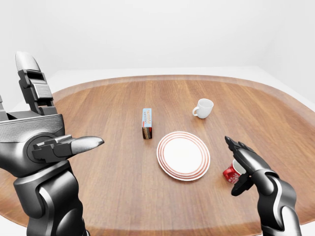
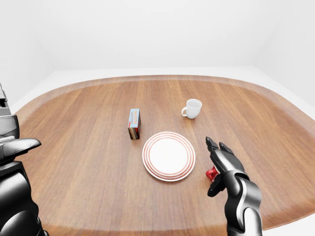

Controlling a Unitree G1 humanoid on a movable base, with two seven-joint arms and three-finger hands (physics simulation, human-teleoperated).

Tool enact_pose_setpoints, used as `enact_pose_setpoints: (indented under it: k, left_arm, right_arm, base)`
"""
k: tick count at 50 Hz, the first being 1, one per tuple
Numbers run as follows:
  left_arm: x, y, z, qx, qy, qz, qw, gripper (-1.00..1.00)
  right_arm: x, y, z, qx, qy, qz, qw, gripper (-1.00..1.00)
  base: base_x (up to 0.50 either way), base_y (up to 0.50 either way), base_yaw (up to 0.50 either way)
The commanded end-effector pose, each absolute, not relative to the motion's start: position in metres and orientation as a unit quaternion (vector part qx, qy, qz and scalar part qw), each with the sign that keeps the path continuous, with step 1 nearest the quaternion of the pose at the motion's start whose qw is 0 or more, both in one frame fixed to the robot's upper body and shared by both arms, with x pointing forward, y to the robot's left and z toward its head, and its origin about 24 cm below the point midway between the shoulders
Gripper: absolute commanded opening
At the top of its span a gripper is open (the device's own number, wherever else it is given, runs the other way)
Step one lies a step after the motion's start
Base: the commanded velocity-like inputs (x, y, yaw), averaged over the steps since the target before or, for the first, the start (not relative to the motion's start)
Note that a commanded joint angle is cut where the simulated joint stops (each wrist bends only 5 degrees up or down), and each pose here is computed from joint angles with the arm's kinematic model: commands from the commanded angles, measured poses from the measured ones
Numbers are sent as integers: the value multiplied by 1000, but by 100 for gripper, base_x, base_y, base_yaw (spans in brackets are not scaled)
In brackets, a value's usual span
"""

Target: Pick up the red mug and put it on the plate

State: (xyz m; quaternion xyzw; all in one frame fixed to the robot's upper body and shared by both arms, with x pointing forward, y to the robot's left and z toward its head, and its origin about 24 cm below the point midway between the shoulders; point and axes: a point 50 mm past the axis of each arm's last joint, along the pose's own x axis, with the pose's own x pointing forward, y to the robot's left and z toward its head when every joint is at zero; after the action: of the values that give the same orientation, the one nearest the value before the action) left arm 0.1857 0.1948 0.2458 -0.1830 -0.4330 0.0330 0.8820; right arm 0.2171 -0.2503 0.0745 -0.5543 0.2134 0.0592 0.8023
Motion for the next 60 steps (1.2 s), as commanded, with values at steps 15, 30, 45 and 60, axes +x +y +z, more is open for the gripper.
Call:
enact_pose_setpoints:
  k: [15, 30, 45, 60]
  left_arm:
    - [185, 195, 246, -183, -434, 33, 882, 100]
    - [185, 195, 246, -183, -434, 33, 881, 100]
    - [184, 195, 246, -183, -434, 33, 881, 100]
    - [185, 195, 246, -183, -434, 33, 881, 100]
  right_arm:
    - [216, -270, 61, -543, 254, 63, 798, 100]
    - [224, -281, 49, -522, 274, 76, 804, 100]
    - [243, -287, 51, -531, 272, 77, 799, 100]
    - [241, -301, 39, -512, 287, 59, 808, 100]
  base:
    - [0, 0, 0]
    - [0, 0, 0]
    - [0, 0, 0]
    - [0, 0, 0]
